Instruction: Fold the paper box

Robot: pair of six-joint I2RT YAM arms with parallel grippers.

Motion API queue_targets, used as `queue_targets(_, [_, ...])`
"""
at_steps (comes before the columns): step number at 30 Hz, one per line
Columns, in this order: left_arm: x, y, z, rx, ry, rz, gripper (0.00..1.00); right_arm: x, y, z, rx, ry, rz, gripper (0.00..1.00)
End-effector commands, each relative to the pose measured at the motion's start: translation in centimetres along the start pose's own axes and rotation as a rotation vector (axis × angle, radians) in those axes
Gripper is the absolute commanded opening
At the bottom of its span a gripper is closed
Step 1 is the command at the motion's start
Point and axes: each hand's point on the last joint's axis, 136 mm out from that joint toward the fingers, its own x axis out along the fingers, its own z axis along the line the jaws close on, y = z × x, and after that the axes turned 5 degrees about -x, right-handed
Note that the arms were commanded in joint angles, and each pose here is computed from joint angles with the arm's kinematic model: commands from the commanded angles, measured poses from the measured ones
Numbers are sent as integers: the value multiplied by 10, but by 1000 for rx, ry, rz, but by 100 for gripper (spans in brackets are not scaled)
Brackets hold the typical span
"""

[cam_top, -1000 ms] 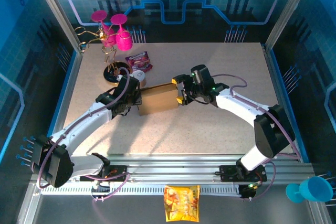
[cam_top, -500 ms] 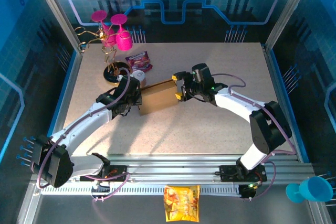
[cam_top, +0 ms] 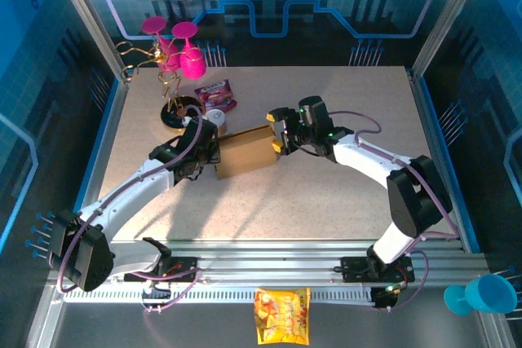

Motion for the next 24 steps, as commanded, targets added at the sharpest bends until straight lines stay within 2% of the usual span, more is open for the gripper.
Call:
queue_targets(1, [1, 12, 8, 46, -40, 30, 0, 7, -5, -1, 3, 7, 11, 77])
queue_targets(15, [-4, 10, 3, 76, -20, 15, 0, 15, -10, -18, 16, 22, 12, 55])
queue_targets(20, [-7, 9, 1, 83, -7, 10, 0, 15, -10, -23, 18, 29, 15, 53])
queue_targets(21, [-7, 10, 1, 86, -6, 11, 2, 15, -10, -23, 19, 30, 16, 53])
queue_targets(24, [-9, 10, -2, 80, 7, 18, 18, 15, -11, -26, 20, 37, 12, 51])
